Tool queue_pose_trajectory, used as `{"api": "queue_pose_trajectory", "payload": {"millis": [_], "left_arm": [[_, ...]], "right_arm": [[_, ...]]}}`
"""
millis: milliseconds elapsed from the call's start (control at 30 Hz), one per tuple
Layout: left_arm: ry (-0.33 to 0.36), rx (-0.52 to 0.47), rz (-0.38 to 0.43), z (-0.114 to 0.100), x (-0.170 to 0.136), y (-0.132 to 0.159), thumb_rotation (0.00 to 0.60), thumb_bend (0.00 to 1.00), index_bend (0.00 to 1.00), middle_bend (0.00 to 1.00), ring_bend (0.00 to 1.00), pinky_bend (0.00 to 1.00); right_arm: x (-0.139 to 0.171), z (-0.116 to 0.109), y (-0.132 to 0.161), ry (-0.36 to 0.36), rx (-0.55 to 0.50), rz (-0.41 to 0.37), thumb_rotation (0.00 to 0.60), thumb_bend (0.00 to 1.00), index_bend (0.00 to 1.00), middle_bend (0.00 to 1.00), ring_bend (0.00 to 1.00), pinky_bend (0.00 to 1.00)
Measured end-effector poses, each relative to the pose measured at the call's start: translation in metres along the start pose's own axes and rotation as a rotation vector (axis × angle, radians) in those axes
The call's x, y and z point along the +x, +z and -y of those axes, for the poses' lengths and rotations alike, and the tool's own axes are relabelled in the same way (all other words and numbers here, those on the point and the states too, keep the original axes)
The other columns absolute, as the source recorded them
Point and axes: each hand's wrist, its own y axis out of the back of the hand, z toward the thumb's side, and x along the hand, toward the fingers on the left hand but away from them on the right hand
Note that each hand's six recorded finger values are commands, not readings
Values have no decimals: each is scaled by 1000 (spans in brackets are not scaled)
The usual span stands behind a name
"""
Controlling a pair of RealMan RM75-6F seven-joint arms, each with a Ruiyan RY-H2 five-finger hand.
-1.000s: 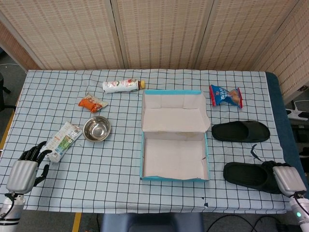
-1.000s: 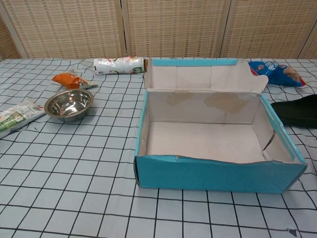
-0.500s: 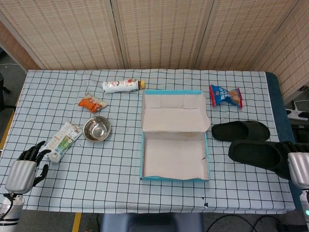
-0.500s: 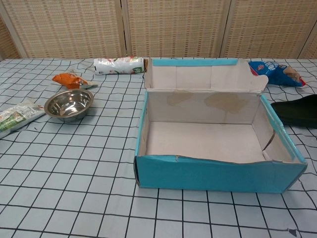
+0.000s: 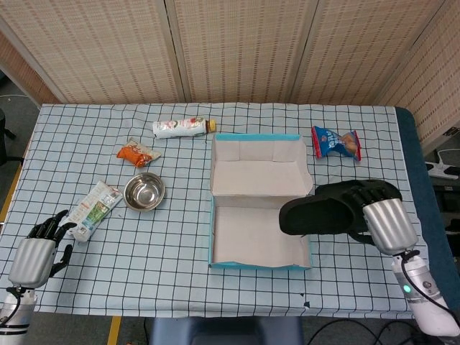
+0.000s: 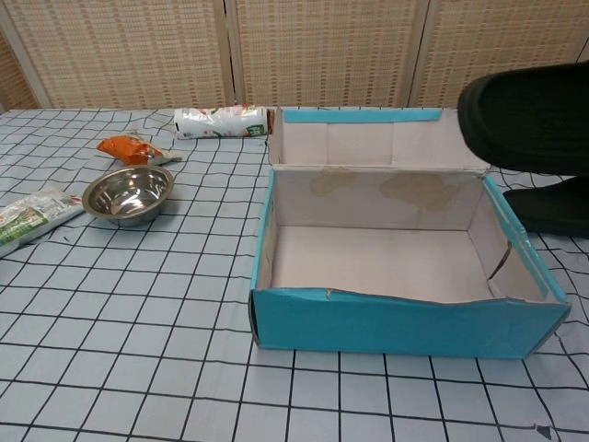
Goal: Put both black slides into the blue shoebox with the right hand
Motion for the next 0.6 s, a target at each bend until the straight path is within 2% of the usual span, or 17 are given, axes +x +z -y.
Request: {"api": "queue_pose_trajectory", "payload": {"millis": [133,300,433,600], "left_arm": [[-5,4,0,1,0,0,600,501,270,93,167,279],[-6,2,-1,0,0,-1,600,502,271,98,168,279],[-10,-1,-2,1,0,-1,600,502,270,102,167,280],[-13,-3,-7,1,0,-1,600,502,270,102,167,279]], "right_arm": [[-25,8,33,39,-32,-49,600,0,559,576,408,326],[-52,23,73,130,-101,-75,600,1,564,580,412,330],[-65,30,105,192,-157,-109,600,0,570,586,419,336],[-75,32,142,227,-173,-159,600,1,570,586,419,336]]}}
